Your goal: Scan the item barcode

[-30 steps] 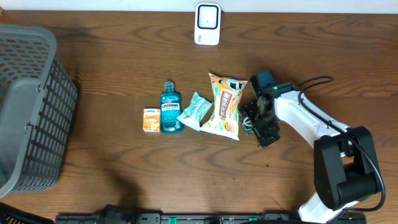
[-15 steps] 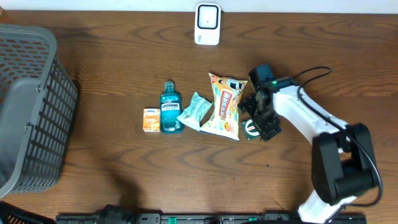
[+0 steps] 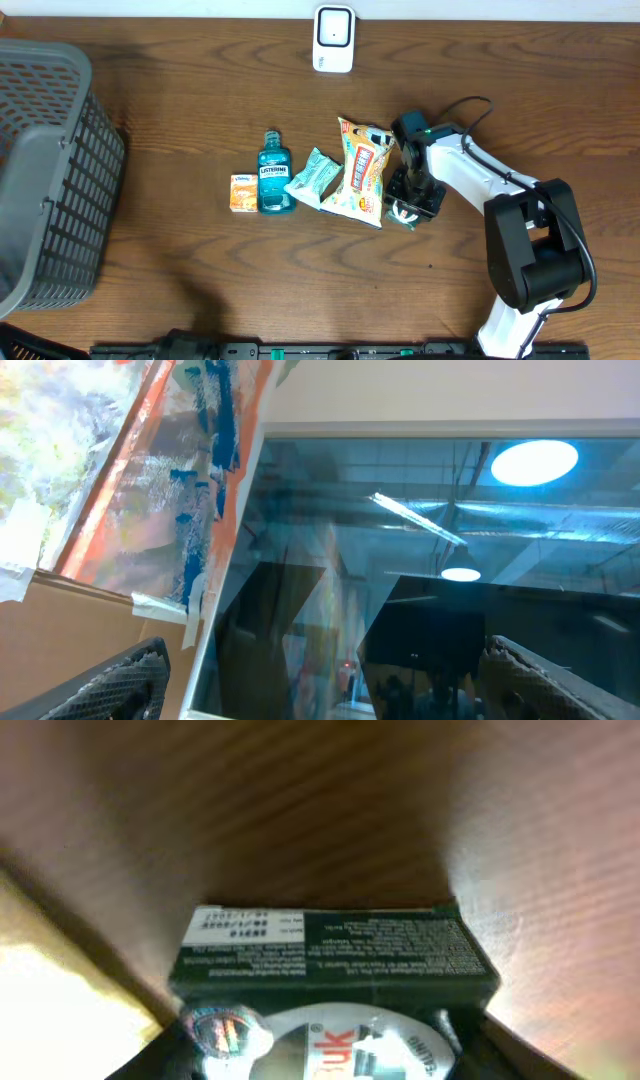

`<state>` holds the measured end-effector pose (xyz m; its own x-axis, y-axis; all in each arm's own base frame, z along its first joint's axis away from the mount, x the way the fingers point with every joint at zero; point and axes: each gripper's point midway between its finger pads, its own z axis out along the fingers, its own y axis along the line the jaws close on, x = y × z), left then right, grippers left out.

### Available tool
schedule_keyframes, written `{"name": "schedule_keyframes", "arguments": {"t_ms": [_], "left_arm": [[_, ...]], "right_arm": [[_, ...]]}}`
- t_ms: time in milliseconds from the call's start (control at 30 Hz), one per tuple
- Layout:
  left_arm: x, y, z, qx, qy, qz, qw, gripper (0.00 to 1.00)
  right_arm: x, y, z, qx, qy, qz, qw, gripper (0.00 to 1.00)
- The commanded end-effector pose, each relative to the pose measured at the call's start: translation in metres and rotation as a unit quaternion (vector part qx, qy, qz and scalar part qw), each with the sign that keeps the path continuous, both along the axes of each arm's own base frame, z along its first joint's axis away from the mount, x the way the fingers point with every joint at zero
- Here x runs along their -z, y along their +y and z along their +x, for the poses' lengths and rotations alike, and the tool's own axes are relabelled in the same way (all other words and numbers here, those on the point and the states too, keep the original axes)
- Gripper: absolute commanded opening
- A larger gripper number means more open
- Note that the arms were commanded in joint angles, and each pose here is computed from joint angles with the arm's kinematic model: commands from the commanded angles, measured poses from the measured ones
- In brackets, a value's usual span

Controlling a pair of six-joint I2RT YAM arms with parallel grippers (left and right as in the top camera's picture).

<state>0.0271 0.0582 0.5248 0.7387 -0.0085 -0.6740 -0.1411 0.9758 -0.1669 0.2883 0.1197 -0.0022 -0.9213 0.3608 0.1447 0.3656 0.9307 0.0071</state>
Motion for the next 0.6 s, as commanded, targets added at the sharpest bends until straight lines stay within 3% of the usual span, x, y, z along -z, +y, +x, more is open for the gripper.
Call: {"name": "schedule_keyframes", "arguments": {"t_ms": [0, 133, 300, 367, 400, 467, 500, 567], "left_arm": [[0.001, 0.002, -0.002, -0.011, -0.001, 0.002, 1.000, 0.98], [0.001, 0.002, -0.002, -0.011, -0.001, 0.002, 1.000, 0.98], [0.001, 0.002, -0.002, -0.011, -0.001, 0.002, 1.000, 0.98], [0.001, 0.002, -0.002, -0.011, -0.001, 0.002, 1.000, 0.98], [0.001, 0.002, -0.002, -0.011, -0.001, 0.002, 1.000, 0.98], [0.001, 0.002, -0.002, -0.011, -0.001, 0.002, 1.000, 0.98], [0.001, 0.002, -0.002, -0.011, -0.001, 0.002, 1.000, 0.98], [0.001, 0.002, -0.002, -0.011, -0.001, 0.002, 1.000, 0.98]], "right_arm": [[-0.004, -0.017, -0.010, -0.228, 0.007, 0.004, 0.974, 0.75], [-0.026, -0.025, -0.007, -0.250, 0.005, -0.015, 0.968, 0.98], [-0.077, -0.020, 0.007, -0.222, -0.031, -0.014, 0.974, 0.99], [-0.092, -0.022, 0.008, -0.122, -0.042, -0.028, 0.991, 0.99], [-0.098, -0.024, 0.000, 0.035, -0.031, -0.042, 0.998, 0.99], [-0.100, -0.023, -0.026, 0.254, 0.029, -0.069, 0.964, 0.99], [-0.097, -0.022, -0.036, 0.357, 0.048, -0.093, 0.928, 0.99], [-0.091, -0.022, -0.040, 0.446, 0.046, -0.117, 0.886, 0.99]]}}
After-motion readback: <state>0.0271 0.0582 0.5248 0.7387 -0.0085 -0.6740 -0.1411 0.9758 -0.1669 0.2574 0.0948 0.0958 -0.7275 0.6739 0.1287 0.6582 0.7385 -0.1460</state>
